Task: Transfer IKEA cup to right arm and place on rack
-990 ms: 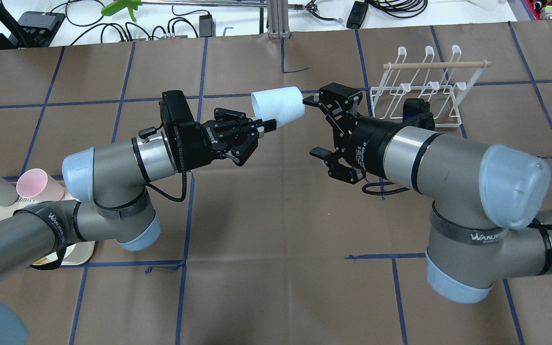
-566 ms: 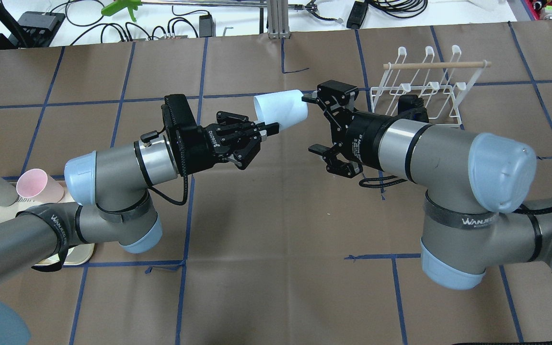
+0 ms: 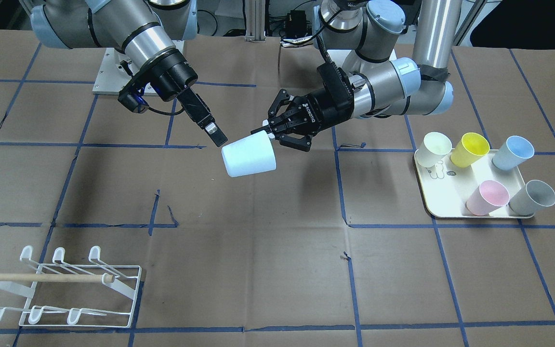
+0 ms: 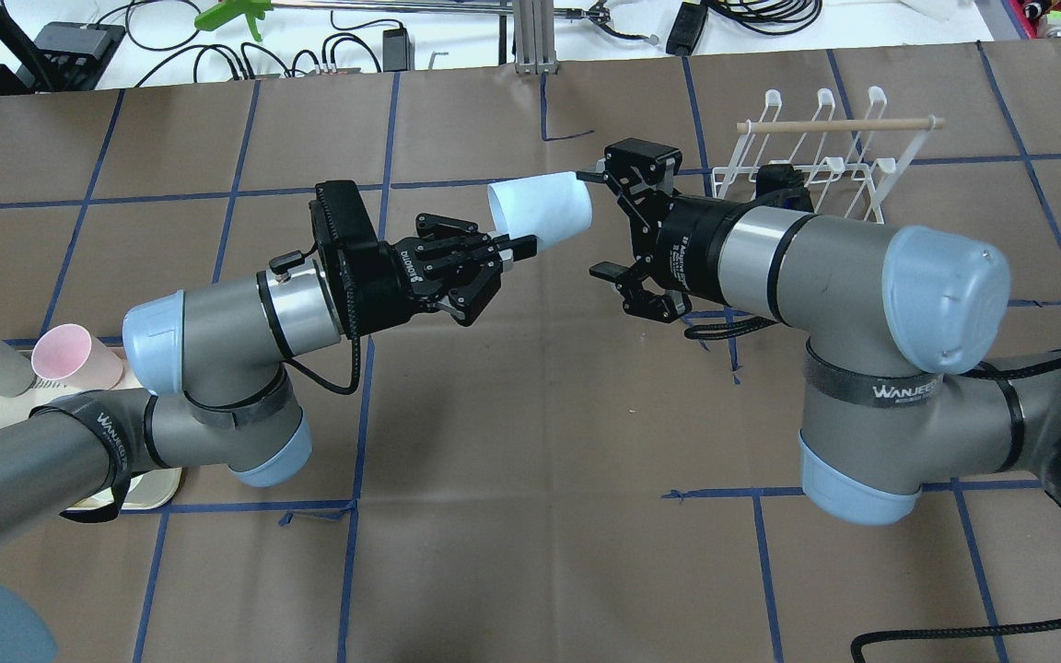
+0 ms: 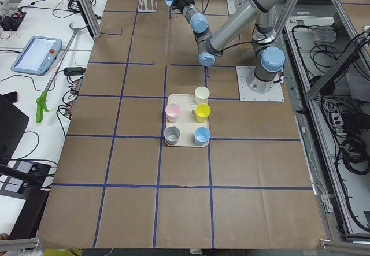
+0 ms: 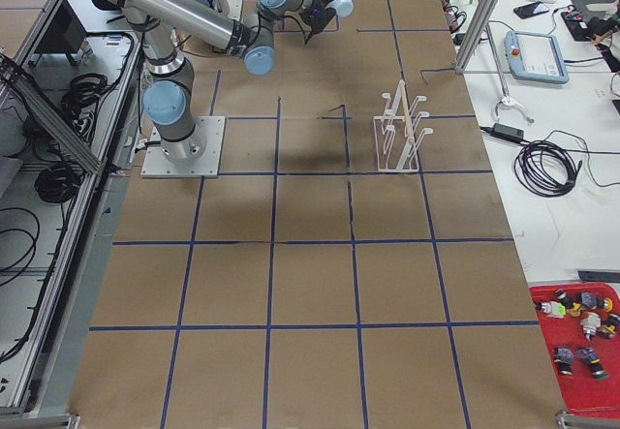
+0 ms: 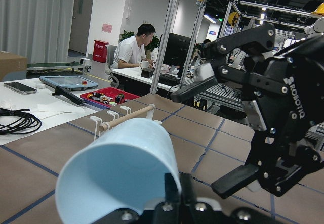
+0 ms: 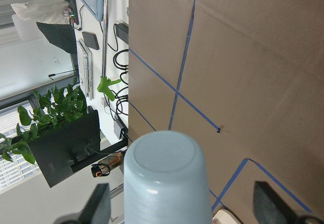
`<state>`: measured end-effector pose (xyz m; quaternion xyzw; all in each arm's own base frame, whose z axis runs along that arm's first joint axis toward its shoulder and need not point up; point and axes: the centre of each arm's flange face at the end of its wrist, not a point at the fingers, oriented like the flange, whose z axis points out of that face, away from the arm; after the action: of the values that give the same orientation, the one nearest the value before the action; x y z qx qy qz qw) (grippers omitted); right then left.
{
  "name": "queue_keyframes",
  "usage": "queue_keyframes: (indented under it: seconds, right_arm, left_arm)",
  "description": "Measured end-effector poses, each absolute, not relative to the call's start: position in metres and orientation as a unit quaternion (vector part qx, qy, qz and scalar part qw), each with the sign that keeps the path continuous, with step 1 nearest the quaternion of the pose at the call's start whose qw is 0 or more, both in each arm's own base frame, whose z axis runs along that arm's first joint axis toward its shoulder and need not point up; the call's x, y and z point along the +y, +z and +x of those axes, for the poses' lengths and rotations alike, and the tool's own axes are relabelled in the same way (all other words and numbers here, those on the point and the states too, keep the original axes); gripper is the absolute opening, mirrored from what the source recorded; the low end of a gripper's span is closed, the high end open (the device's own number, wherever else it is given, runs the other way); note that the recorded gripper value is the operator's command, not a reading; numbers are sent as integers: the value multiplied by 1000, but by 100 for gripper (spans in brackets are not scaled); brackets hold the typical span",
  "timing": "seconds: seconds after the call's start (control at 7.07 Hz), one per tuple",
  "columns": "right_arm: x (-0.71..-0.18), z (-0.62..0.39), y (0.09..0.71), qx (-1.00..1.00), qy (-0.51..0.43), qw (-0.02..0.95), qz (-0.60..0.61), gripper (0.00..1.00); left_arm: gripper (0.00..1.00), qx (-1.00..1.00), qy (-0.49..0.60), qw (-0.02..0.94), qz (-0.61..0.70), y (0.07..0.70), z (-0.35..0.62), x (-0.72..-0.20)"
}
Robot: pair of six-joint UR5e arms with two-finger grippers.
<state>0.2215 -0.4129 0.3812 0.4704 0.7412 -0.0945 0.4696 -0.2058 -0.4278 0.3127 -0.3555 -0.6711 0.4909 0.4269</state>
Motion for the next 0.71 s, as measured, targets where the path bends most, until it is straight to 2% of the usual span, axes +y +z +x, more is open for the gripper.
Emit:
queue_keyframes:
  seconds: [0.71]
  right_arm:
    - [-432,245,375,753,-91,459,462,99]
  left_arm:
    - [4,-671,491,427,-355,313,-206,-428]
